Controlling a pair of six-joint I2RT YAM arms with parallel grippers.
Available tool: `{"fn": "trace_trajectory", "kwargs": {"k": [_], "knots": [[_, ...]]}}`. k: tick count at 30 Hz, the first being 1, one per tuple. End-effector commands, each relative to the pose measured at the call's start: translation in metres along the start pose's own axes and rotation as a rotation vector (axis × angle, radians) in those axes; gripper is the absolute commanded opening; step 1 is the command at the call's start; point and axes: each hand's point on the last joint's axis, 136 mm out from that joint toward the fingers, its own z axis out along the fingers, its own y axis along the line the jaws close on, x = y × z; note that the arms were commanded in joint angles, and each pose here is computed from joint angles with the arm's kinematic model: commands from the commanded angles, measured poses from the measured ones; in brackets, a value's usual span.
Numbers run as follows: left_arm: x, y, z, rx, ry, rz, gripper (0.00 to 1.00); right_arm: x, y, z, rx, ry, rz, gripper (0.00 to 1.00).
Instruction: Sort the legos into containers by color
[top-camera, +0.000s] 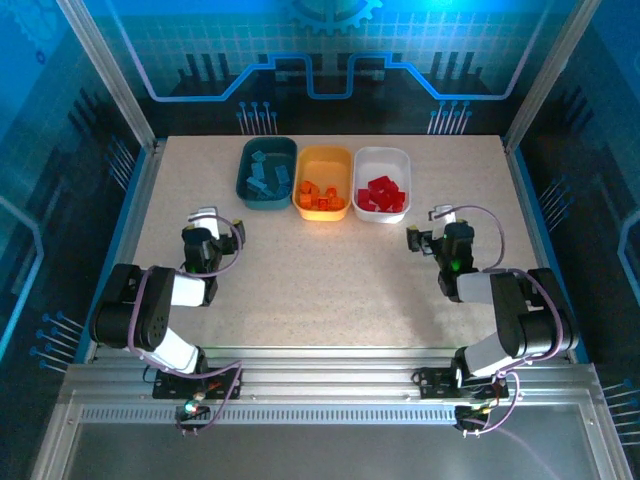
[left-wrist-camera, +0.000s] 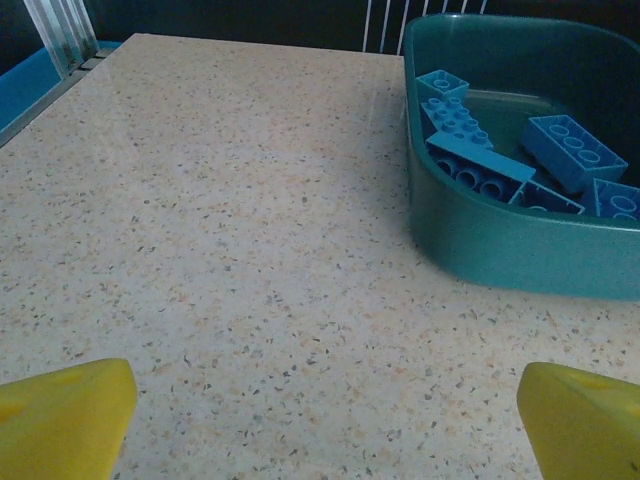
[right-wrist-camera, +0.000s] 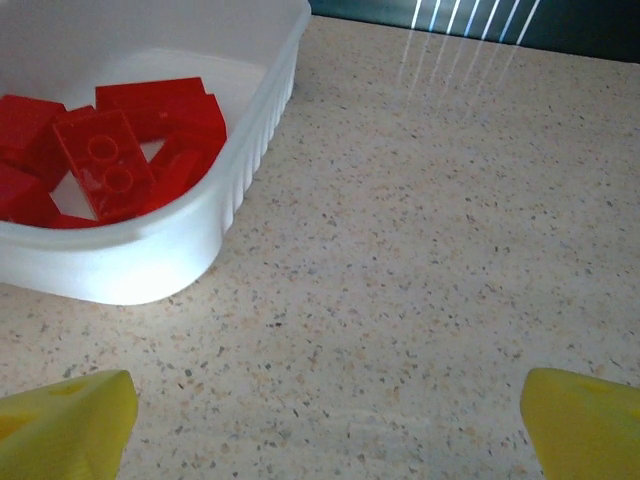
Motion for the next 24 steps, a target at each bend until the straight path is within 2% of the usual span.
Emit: {"fn": "trace_trajectory", "kwargs": {"k": [1, 24], "knots": [[-0.0094, -0.0044, 0.0014, 0.024, -0.022, -0.016, 0.99, -0.0114, 0.0004, 0.0028, -0.021, -0.029, 0.032, 1.0], [-0.0086, -0.0043, 0.0017, 0.024, -0.018, -0.012, 0.99, -0.0112, 0.001, 0.0027, -0.02, -0.025, 0.028, 1.0]]}}
